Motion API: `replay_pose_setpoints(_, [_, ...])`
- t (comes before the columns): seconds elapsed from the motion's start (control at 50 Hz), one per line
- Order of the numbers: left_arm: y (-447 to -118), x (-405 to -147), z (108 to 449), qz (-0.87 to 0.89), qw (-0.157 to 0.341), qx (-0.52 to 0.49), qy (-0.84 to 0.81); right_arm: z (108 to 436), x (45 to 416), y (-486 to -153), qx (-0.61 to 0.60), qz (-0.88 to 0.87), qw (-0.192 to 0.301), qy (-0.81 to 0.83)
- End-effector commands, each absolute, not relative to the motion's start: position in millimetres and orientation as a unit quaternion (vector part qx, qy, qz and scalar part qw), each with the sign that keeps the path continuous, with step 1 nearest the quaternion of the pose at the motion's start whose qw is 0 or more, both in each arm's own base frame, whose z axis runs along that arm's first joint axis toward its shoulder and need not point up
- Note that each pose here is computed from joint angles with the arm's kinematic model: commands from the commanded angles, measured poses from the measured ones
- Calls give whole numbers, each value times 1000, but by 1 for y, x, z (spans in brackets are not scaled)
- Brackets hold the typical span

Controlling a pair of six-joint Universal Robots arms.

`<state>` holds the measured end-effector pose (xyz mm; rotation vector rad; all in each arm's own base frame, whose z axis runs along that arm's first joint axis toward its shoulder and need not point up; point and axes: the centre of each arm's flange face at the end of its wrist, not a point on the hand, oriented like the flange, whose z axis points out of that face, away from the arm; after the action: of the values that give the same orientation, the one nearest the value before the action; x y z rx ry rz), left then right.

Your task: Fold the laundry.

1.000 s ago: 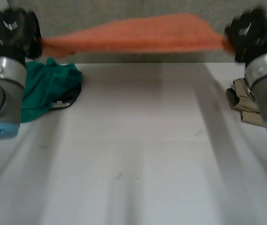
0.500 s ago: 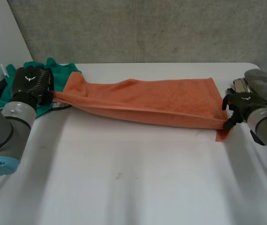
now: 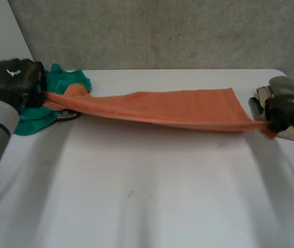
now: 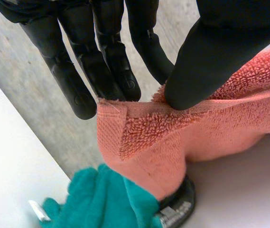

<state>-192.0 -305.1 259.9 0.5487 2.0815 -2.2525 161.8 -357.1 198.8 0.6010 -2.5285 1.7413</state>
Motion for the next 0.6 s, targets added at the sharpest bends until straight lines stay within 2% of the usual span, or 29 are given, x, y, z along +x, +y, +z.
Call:
replay_pose_setpoints(0.02, [-265,-185,311,-720,18,182,669,280,155,-312,314,586,120,-737])
replay_pose_setpoints(0.06, [-255,-182,316,-709,20,187,680,295,153,-292,365,571,164,-717])
replay_pose_setpoints(0.14, [-232,-178,315,-667,42,229,708,307,151,-267,429,540,209,-693])
replay_pose_setpoints(0.24, [-219,-178,303,-622,69,301,719,312,153,-259,439,538,214,-687])
replay_pose_setpoints(0.3, [-222,-177,295,-612,80,317,720,302,154,-261,443,528,206,-695])
replay_pose_setpoints(0.36, [-241,-180,275,-600,77,321,729,286,154,-271,448,513,197,-705])
replay_pose_setpoints(0.42, [-268,-186,253,-592,73,323,735,246,163,-299,461,485,185,-719])
replay_pose_setpoints(0.46, [-283,-190,246,-594,75,325,732,228,172,-318,462,482,199,-718])
replay_pose_setpoints(0.54, [-325,-201,230,-608,75,324,721,224,186,-352,433,515,245,-698])
replay_pose_setpoints(0.6, [-358,-215,241,-655,81,319,680,233,196,-376,410,556,270,-671])
